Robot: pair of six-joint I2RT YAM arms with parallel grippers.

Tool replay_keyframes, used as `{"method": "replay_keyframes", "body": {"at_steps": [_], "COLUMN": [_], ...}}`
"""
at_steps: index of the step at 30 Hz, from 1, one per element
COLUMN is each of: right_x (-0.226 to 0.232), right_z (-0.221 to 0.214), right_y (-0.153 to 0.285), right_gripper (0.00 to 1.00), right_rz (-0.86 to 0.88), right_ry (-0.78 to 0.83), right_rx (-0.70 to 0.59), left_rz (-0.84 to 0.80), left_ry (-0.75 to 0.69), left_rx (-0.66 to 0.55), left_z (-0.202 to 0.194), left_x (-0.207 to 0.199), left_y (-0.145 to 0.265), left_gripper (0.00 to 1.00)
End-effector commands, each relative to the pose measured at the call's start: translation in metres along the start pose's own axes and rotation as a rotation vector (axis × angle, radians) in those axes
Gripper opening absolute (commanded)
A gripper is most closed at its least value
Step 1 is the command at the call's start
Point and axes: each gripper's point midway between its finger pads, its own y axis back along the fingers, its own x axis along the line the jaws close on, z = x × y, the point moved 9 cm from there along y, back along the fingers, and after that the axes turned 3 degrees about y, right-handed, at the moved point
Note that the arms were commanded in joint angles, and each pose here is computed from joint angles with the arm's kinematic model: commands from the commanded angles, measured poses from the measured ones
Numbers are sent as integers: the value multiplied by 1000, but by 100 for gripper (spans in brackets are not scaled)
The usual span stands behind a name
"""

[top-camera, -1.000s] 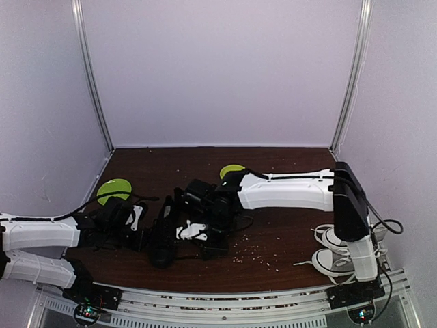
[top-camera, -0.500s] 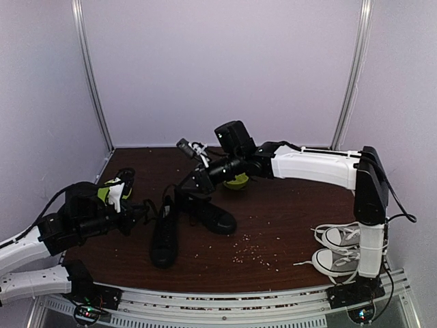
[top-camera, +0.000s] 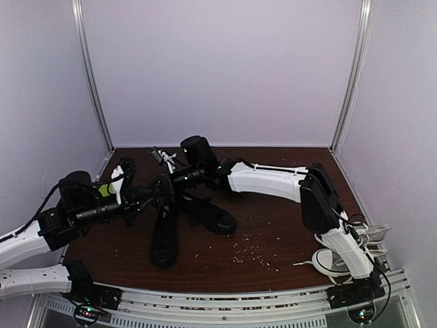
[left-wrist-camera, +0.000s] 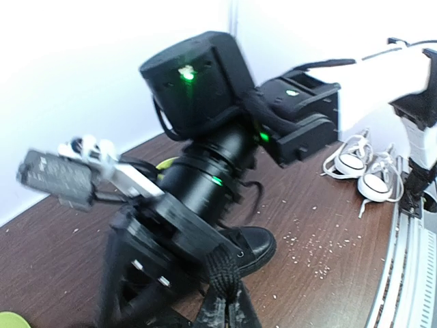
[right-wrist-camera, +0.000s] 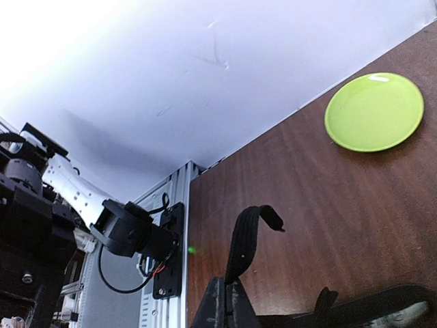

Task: Tie the shoes
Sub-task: Cross the shoelace.

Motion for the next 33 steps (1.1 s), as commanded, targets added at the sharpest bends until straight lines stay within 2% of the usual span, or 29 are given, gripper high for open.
{"method": "replay_keyframes", "body": {"at_steps": [1,3,6,13,17,21,26,28,33], "right_x": [20,26,35,43,37,44,51,50,41], "right_z": [-3,-5,-7,-15,-15,-15,-14,-14,-15], "right_y": [-2,4,13,20,30,39,42,40,38], "right_gripper": [0,0,0,0,0,0,0,0,0], "right_rz": [100,126,156,203,109,53,47,37,-30], "right_ry": [26,50,95,109,121,200,264,269,281], "right_rx": [53,78,106,131,122,166,169,160,147], "left_rz": [127,182,226,228,208,232,120,79,91], "left_ry": [55,83,133,210,214,195,192,200,203], "left_rx": [-82,-61,-95,-157,-187,-143,-105,-109,-157], "left_z": [15,9,6,8,13,9,15,17,23], "left_x": [10,14,18,20,19,23,20,18,20], "left_y": [0,1,6,9,18,19,-1,-7,-8], "left_gripper": [0,0,0,0,0,0,0,0,0]}}
